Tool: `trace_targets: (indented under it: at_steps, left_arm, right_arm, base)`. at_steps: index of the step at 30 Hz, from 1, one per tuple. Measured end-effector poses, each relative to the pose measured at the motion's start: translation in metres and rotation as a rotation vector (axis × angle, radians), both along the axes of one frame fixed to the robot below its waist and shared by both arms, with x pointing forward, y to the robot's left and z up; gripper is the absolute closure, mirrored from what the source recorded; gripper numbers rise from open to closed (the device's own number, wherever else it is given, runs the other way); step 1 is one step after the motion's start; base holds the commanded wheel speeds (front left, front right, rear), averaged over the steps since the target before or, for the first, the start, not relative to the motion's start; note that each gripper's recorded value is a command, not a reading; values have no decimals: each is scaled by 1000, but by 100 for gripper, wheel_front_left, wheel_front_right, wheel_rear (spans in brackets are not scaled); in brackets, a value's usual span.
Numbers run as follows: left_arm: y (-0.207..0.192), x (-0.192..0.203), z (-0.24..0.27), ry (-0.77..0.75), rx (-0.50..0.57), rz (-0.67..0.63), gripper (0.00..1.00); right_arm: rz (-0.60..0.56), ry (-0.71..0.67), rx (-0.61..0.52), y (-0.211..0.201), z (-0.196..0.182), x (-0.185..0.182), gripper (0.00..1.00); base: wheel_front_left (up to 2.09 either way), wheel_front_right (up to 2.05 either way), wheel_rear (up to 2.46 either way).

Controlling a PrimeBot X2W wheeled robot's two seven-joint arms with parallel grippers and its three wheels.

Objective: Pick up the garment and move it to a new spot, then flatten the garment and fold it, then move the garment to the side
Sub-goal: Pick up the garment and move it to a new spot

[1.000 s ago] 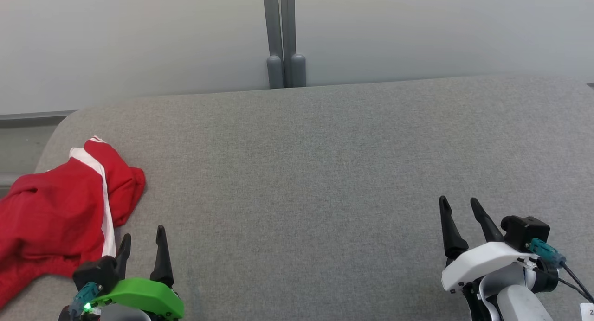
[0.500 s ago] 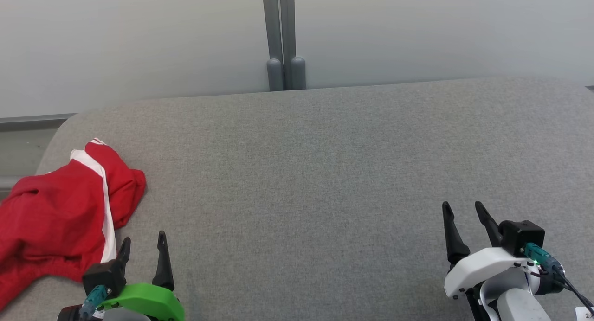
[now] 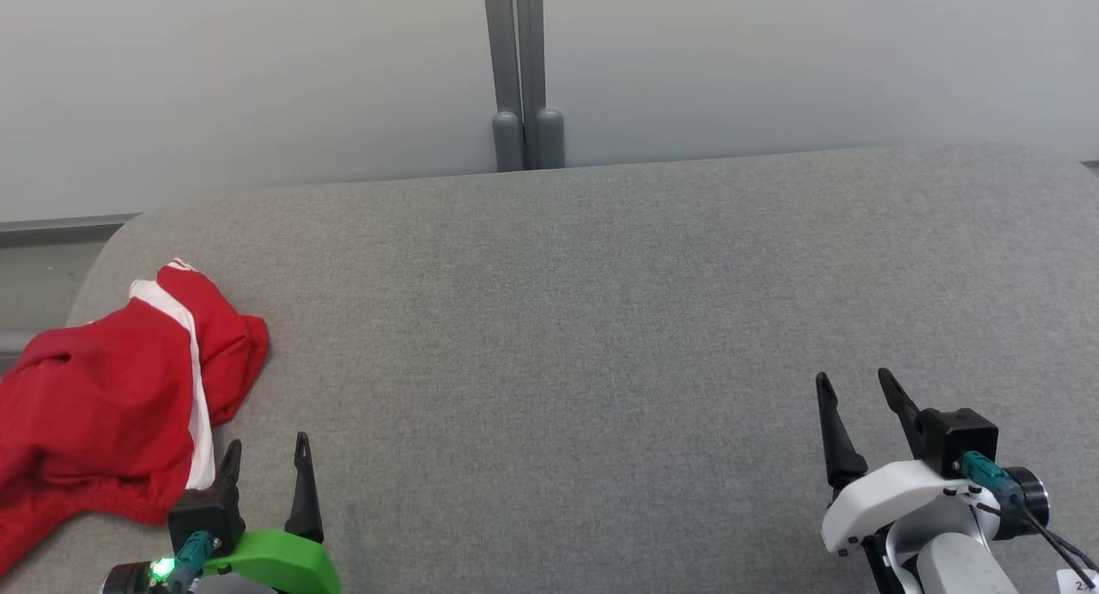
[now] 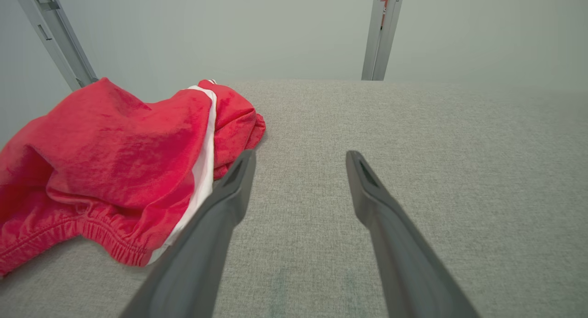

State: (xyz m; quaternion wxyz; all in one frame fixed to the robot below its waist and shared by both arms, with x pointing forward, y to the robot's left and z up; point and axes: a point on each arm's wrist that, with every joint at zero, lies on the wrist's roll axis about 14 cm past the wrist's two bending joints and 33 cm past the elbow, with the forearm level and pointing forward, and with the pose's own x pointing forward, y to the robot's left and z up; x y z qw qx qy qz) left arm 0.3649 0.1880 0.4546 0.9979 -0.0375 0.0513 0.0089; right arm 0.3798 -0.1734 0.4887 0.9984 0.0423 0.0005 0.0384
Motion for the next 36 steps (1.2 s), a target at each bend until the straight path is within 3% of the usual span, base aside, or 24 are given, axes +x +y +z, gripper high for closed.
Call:
trace_targets:
  at_steps: [10,18,26,36]
  left_arm:
    - [5,-3,0,-8,60,4,0]
    - [30,-16,-2,-1,57,84,0]
    - [81,-50,-6,13,49,264,0]
    - [150,-124,-19,53,25,537,0]
  right_arm:
    - [31,-18,-60,7,3,3,0]
    - [132,-17,-62,42,2,11,0]
    - [339,-16,-66,114,0,17,0]
    - [649,-31,-42,220,6,4,0]
  base:
    - [0,0,0]
    - [0,0,0]
    - [0,0,0]
    - [0,0,0]
